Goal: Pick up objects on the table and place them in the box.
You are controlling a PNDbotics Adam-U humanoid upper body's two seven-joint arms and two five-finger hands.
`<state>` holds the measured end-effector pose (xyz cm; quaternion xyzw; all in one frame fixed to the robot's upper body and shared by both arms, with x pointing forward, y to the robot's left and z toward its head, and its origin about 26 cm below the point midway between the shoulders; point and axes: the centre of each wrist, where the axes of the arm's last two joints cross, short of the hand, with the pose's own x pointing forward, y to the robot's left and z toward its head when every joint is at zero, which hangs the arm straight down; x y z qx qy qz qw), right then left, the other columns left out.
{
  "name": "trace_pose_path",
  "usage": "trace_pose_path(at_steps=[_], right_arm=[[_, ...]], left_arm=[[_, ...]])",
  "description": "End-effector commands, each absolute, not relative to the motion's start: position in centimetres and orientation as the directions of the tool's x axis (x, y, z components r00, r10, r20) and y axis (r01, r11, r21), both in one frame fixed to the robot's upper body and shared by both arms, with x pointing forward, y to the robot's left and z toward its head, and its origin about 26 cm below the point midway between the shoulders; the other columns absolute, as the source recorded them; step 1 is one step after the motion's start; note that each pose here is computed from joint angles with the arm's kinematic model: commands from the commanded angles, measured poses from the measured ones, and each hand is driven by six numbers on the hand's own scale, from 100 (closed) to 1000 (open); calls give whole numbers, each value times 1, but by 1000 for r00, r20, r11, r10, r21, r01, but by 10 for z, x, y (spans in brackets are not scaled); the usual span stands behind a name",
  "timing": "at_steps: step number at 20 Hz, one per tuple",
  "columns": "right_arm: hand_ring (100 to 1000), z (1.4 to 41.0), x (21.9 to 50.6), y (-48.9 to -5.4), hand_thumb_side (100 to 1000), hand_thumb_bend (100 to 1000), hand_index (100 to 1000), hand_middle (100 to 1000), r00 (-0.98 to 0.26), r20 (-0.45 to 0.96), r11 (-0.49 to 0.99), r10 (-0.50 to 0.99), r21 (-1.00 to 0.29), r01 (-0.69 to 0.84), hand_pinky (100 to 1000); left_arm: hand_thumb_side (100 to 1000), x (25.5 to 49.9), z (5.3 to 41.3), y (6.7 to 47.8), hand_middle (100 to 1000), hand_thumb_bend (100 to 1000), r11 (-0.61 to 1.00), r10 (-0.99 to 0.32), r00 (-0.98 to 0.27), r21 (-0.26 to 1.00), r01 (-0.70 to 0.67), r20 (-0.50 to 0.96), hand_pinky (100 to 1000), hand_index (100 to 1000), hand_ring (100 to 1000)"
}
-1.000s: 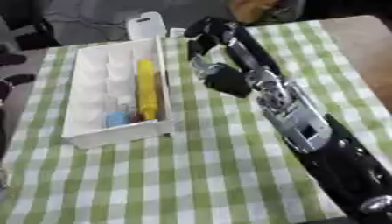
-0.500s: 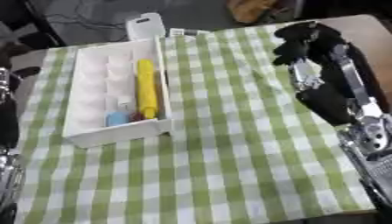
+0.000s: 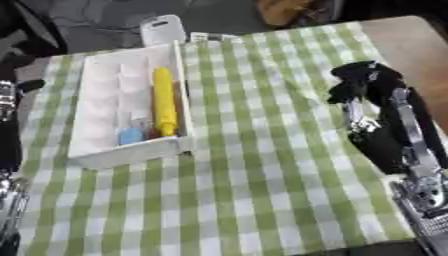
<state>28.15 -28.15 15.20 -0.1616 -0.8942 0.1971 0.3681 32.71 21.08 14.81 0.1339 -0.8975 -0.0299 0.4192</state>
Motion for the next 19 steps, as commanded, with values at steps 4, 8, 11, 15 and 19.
trace_pose_path(at_steps=[4, 8, 11, 15, 19], right_arm=[[559, 159, 280, -277, 612, 100, 657, 611, -683, 591, 879, 429, -449, 163, 559], [558, 159, 281, -275, 615, 100, 654, 609, -683, 602, 887, 414, -436, 153, 558], [556, 159, 280, -276, 616, 100, 653, 607, -682, 606, 890, 409, -432, 149, 557], [555, 162, 281, -279, 612, 100, 653, 605, -691, 606, 894, 395, -427, 136, 555], [554, 167, 282, -282, 606, 100, 654, 604, -705, 596, 893, 384, -432, 121, 554]], left_arm=[[873, 326, 149, 214, 714, 100, 960, -274, -612, 177, -216, 742, 745, 763, 1000], [868, 326, 146, 214, 708, 100, 960, -268, -596, 160, -228, 757, 741, 761, 1000], [861, 325, 145, 214, 709, 100, 960, -270, -593, 161, -231, 759, 741, 761, 1000], [853, 325, 144, 219, 707, 100, 955, -283, -586, 164, -249, 759, 739, 759, 1000], [851, 324, 143, 220, 705, 100, 953, -286, -581, 164, -254, 762, 737, 759, 1000]])
